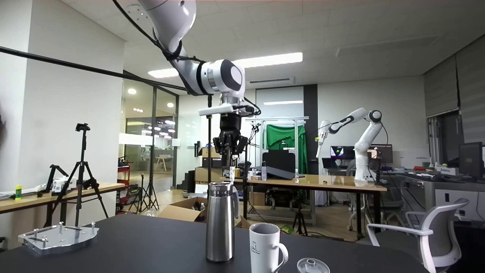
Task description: Use the brush to clean the silver bottle
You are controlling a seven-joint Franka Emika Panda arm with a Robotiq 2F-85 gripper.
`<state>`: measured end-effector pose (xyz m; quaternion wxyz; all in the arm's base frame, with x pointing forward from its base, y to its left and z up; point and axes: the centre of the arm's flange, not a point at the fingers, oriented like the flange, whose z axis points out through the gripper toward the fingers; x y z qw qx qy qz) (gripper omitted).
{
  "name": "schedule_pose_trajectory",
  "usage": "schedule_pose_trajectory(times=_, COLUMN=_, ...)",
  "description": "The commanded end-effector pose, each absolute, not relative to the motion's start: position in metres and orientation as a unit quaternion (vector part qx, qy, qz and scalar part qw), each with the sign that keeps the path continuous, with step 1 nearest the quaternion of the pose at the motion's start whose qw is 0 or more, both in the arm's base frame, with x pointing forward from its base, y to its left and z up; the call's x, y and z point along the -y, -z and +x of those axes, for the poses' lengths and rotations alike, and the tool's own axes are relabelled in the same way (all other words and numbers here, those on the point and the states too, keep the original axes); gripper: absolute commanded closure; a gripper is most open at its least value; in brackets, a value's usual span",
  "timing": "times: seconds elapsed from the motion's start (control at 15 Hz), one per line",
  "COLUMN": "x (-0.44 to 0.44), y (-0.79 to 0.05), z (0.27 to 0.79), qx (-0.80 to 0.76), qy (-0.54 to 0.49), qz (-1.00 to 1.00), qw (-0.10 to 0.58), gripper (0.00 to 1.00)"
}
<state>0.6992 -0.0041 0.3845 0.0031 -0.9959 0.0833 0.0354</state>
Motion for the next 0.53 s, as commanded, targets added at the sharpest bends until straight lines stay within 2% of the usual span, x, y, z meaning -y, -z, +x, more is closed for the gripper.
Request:
schedule_pose_trajectory(times=0.0, x=0.0020, y=-0.4008, z=0.6937, qx=-0.095, qy=-0.030, qz=-0.995, qw=-0.009, gripper=0.95)
schedule_pose_trajectory(times=0.2, x=-0.0003, y=-0.4041, z=0.6908, qx=-0.090, qy=-0.029, qz=-0.995, qw=-0.012, gripper=1.00)
schedule_pose_trajectory(times=0.27, x=-0.0014, y=-0.4042, z=0.6908, qx=-0.088, qy=-0.031, qz=-0.996, qw=-0.012, gripper=0.72)
schedule_pose_trajectory(times=0.33, x=-0.0021, y=-0.4033, z=0.6911, qx=-0.088, qy=-0.033, qz=-0.996, qw=-0.014, gripper=0.74)
schedule_pose_trajectory(times=0.47, x=-0.0021, y=-0.3994, z=0.6926, qx=-0.088, qy=-0.036, qz=-0.995, qw=-0.017, gripper=0.67)
